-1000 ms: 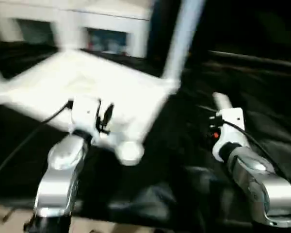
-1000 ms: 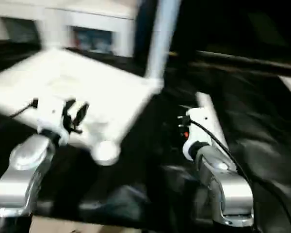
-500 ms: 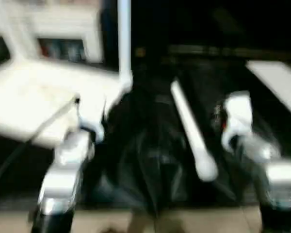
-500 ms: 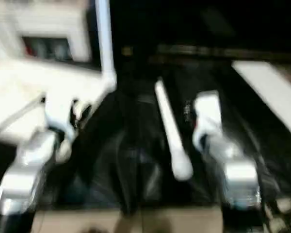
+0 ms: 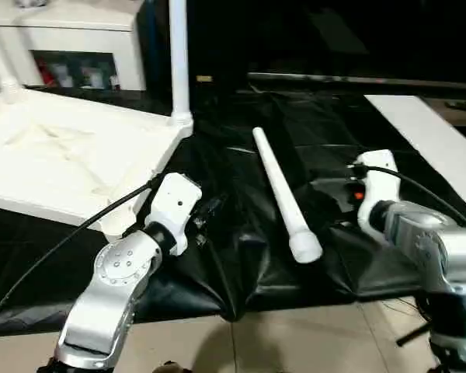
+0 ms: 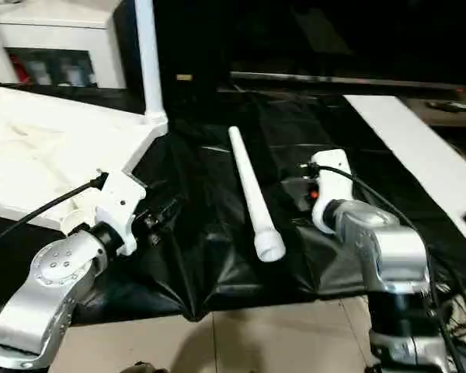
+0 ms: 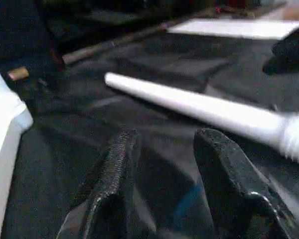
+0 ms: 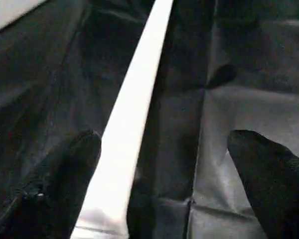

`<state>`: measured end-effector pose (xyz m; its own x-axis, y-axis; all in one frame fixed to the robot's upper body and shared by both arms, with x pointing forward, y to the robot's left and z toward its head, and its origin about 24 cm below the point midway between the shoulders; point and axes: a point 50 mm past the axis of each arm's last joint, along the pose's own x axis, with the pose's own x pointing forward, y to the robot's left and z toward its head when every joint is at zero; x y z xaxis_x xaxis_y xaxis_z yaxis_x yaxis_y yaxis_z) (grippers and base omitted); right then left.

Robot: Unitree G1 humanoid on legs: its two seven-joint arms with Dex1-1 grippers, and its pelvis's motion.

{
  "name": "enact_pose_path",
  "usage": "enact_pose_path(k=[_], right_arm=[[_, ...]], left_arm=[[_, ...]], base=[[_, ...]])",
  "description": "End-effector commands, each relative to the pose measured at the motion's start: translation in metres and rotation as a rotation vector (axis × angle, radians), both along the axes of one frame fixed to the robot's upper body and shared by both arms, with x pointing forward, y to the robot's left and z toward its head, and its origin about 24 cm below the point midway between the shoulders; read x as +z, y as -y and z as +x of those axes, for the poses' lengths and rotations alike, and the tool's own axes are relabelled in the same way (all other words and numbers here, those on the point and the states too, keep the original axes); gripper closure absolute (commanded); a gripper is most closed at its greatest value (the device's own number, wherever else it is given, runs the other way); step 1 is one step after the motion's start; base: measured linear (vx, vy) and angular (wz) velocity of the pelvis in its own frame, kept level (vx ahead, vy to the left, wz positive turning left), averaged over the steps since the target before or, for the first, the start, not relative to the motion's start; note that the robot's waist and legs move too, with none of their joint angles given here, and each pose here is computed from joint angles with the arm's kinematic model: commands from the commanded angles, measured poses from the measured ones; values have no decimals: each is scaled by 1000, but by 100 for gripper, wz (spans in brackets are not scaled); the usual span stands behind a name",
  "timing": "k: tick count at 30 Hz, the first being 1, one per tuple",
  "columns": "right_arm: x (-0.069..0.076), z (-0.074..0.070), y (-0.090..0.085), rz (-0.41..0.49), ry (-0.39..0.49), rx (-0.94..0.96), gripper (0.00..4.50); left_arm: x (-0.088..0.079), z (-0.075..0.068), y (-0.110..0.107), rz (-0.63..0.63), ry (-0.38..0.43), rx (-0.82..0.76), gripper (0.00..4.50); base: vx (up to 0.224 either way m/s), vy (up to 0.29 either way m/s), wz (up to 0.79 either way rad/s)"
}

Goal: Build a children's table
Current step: Pick table leg

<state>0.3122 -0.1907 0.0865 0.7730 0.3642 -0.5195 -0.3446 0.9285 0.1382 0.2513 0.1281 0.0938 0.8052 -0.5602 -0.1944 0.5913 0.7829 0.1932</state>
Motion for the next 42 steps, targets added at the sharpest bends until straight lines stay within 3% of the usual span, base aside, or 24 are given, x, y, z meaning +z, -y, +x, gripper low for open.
enact_pose_path(k=[1,7,10,13,16,26,40,42], right_arm=[[-1,7,-4,1,2,21,4],[-19,28,-28,-54,-87,113,4],[-21,31,-35,-11,-120,138,4],[-29,35,-37,-116,-182,138,4],[-31,39,-38,-122,-243,126,4],[-30,44,-27,-116,-346,74,101],[-24,49,-23,-11,-337,36,204],[-19,51,-21,70,-272,40,219]], left_arm=[[0,-8,7,-8,-42,-88,237],[-10,-27,9,58,-188,-268,237],[-9,-27,9,59,-194,-273,237],[-8,-26,9,68,-188,-263,237],[-6,-26,9,74,-190,-267,237],[-1,-23,7,67,-181,-251,237],[8,-15,3,49,-162,-226,237],[14,-5,1,-26,-177,-170,210]], base=[[0,0,0],[0,0,0],[0,0,0],[0,0,0],[0,0,0],[0,0,0],[27,-18,-2],[0,0,0]])
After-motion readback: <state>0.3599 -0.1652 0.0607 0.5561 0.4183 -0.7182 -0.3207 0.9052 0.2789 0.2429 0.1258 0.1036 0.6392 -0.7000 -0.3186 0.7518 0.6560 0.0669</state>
